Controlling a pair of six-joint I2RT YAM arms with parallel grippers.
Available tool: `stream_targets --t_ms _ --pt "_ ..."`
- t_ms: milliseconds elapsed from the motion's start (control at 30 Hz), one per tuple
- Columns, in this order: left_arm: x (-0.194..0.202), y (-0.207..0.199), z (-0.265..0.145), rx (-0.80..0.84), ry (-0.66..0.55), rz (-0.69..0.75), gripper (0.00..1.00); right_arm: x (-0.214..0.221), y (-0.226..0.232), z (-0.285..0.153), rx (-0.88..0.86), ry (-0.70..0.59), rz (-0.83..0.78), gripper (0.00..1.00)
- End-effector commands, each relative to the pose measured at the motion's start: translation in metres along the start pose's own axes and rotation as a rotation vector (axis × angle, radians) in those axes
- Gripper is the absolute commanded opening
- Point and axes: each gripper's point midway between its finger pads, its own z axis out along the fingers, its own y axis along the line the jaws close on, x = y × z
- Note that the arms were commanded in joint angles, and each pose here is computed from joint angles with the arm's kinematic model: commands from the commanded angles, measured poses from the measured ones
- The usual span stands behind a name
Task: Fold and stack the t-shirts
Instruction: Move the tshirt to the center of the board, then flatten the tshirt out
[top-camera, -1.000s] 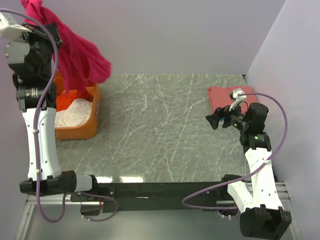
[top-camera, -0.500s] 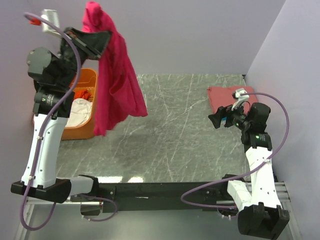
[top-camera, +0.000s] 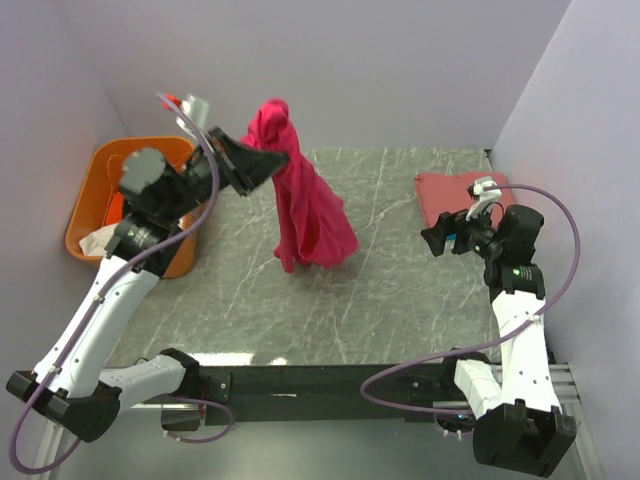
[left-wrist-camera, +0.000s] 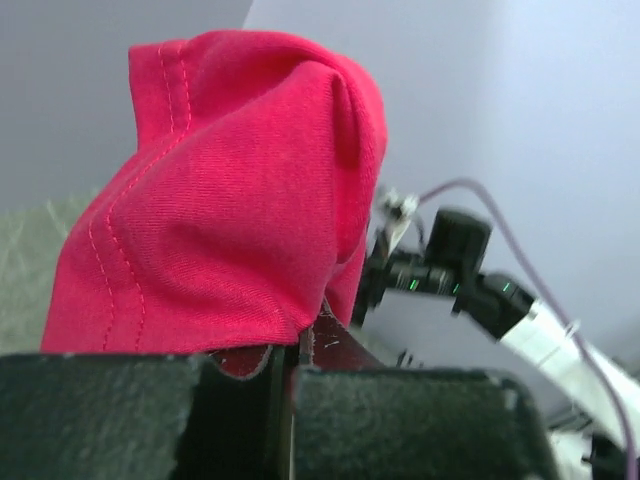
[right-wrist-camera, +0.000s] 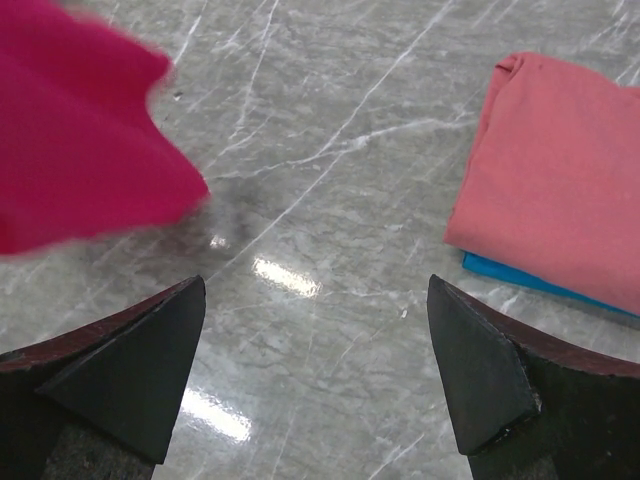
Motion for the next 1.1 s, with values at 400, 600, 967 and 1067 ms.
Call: stream_targets --t_ms 400,600,967,1067 --pt "0.163 0.193 -0.132 -0.858 0.298 0.124 0.82 0.036 0.057 0.000 -0.388 0.089 -0.125 0.92" --pt "0.176 0.173 -0.133 -0.672 0.339 0.232 0.83 0.086 0.132 -0.008 -0.752 0.105 -0.582 0.92" --pt "0.238 0.153 -0.134 -0.544 0.328 -0.122 0.81 0.159 0.203 0.030 -0.814 0.211 -0.992 0.90" --pt "0.249 0.166 -0.142 -0.624 0.356 -0.166 0.80 0.171 0.220 0.040 -0.811 0.243 -1.055 0.87"
